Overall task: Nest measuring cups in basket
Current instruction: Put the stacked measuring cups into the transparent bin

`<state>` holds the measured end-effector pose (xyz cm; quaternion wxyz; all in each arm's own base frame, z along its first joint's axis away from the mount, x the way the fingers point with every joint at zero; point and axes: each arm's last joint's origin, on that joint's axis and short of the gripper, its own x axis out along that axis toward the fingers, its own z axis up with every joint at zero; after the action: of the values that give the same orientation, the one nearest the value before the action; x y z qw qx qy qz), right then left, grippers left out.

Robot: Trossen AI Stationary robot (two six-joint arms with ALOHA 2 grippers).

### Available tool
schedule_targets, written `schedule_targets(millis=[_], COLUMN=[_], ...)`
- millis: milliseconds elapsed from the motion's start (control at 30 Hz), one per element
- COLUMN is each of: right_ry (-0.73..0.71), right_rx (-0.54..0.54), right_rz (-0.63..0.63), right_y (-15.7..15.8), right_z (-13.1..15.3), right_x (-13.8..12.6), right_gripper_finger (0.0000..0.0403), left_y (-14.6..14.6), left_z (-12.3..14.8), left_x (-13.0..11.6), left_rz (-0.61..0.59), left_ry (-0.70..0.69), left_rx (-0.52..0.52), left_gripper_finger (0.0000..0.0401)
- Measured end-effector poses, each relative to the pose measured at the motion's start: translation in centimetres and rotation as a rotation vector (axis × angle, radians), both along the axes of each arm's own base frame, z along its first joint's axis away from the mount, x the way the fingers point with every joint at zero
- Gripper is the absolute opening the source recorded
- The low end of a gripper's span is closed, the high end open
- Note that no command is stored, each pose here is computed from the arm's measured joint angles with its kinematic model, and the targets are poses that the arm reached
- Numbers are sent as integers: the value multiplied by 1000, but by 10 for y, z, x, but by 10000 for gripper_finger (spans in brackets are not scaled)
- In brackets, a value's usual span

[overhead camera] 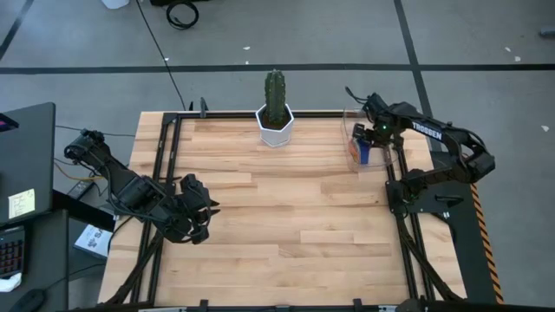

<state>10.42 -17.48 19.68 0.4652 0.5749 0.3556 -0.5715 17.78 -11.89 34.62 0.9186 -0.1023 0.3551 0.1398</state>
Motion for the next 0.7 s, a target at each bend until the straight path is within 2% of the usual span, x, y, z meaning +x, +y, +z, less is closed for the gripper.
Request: schedule_targets(millis=[467,700], right_ry=[18,31], right_rx=[10,14], right_rz=[-8,15], right_y=[-1,0], right_z=[-1,-2], right_x=[-4,-4], right_gripper_finger=[85,105], left_y=[0,0], left_z=[0,0], left_x=[0,0], left_rz=[0,0], left_ry=[-5,-4], left_rx=[-3,-3], left_gripper_finger=[91,91])
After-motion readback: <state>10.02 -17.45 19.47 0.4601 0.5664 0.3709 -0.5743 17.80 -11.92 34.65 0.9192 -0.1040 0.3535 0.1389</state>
